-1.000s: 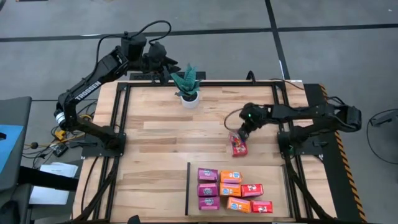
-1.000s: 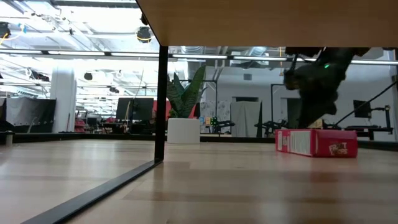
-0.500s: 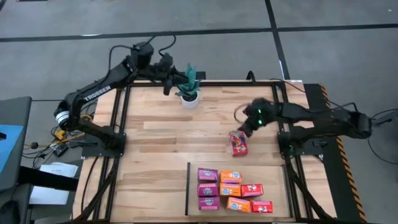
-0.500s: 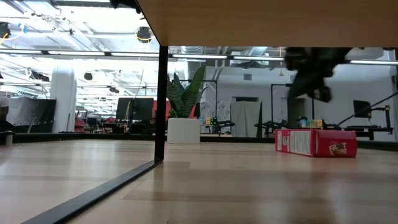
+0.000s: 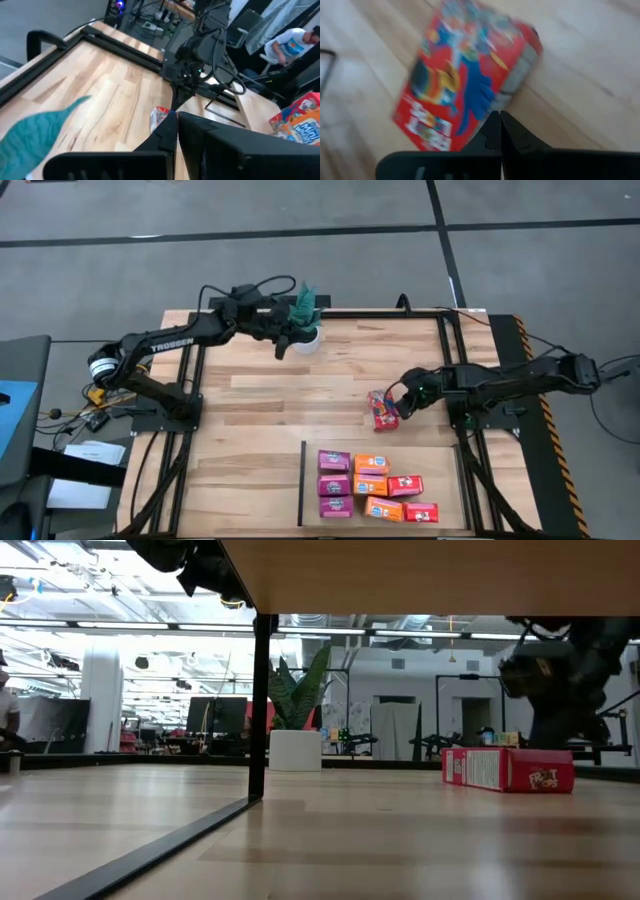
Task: Stack cereal on shelf
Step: Put the red cereal box on the upper right shelf
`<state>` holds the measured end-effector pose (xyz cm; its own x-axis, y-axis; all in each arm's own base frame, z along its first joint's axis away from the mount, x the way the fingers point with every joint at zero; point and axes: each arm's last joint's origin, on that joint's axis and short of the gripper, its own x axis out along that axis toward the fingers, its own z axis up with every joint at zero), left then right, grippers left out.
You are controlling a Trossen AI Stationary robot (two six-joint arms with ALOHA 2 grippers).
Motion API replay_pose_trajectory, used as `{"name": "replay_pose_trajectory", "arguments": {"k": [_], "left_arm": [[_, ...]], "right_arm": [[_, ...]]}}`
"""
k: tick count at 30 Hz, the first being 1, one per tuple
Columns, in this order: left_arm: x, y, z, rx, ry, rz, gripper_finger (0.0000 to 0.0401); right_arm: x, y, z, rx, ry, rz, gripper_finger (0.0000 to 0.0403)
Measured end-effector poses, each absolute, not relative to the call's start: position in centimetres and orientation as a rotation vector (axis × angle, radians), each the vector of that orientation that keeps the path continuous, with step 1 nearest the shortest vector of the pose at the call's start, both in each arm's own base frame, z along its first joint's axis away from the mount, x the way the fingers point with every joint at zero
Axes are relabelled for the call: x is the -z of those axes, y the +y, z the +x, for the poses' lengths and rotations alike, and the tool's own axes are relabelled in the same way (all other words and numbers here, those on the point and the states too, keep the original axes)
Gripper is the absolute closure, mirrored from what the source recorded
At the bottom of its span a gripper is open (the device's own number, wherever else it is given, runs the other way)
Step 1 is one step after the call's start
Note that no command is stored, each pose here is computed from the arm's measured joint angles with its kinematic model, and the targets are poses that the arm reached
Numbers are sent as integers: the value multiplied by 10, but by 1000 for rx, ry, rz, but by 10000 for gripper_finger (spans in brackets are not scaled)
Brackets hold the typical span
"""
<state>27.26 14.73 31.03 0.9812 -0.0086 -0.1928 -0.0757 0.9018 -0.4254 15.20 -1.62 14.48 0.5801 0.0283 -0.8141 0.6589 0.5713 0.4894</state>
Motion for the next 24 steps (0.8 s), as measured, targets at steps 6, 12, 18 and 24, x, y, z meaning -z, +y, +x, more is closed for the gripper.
{"name": "replay_pose_trajectory", "arguments": {"k": [6,12,18,24], "left_arm": [[-301,140,276,-70,214,-455,398],[-301,140,276,-80,213,-454,400],[-301,140,276,-92,211,-460,401],[-301,138,277,-86,208,-461,401]], "right_arm": [[-142,-17,156,440,889,909,382],[-163,-18,162,385,751,887,397],[-156,-19,165,406,797,859,378],[-145,-19,177,374,825,827,396]]}}
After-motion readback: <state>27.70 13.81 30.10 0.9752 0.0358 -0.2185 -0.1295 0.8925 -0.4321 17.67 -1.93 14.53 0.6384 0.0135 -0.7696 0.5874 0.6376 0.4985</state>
